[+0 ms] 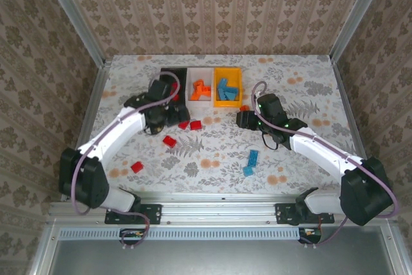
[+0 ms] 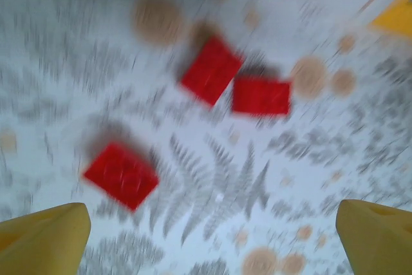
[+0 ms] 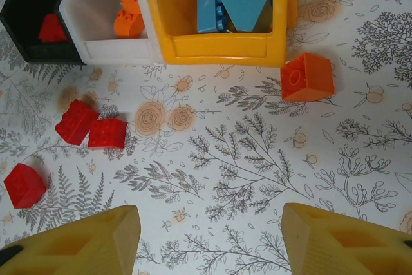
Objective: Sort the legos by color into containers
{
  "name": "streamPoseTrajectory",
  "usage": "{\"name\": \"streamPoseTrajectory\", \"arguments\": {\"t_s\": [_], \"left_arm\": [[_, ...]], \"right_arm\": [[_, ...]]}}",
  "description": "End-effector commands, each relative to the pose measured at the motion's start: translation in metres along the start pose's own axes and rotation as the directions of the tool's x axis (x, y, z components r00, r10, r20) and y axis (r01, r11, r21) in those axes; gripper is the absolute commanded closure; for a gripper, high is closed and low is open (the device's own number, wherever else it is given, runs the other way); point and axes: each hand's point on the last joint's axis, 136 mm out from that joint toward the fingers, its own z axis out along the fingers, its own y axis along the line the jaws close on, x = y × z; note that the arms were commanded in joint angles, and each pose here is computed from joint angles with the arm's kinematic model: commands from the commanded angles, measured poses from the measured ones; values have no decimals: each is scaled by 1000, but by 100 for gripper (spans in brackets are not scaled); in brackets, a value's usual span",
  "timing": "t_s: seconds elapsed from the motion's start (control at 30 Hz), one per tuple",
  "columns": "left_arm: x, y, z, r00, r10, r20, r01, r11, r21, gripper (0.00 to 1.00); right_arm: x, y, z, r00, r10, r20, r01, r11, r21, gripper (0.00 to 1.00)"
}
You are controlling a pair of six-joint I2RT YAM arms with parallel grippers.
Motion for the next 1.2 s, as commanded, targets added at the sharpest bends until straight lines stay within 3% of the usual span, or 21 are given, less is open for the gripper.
{"name": "streamPoseTrajectory", "arguments": {"t_s": [0.0, 0.1, 0.27, 0.5, 0.8, 1.03, 1.1, 1.17], "left_arm": [[13, 4, 3, 976, -218, 9, 217, 975, 37, 0], [35, 15, 19, 939, -341, -50, 343, 939, 18, 0], [40, 21, 38, 912, -405, -67, 405, 914, -10, 2], [34, 36, 51, 861, -508, -14, 506, 860, -71, 24], [36, 46, 67, 845, -533, -51, 517, 836, -184, 29], [21, 63, 78, 833, -553, -13, 538, 815, -214, 33], [15, 66, 82, 838, -545, -15, 529, 819, -222, 38], [11, 66, 87, 844, -535, -38, 516, 828, -219, 49]], "right_arm": [[-3, 3, -6, 1000, 14, 4, -14, 1000, -16, 39], [-4, 1, -9, 1000, 12, 15, -12, 1000, -8, 39], [-3, 0, -12, 1000, 8, 16, -8, 1000, -6, 42], [-4, 2, -13, 1000, 5, 21, -5, 1000, -17, 52], [-5, 2, -14, 1000, 6, 30, -6, 1000, -17, 52], [-3, 1, -11, 1000, 9, 29, -8, 1000, -17, 52], [-3, 1, -10, 1000, 9, 28, -8, 1000, -17, 52], [-3, 1, -11, 1000, 8, 30, -8, 1000, -17, 52]]}}
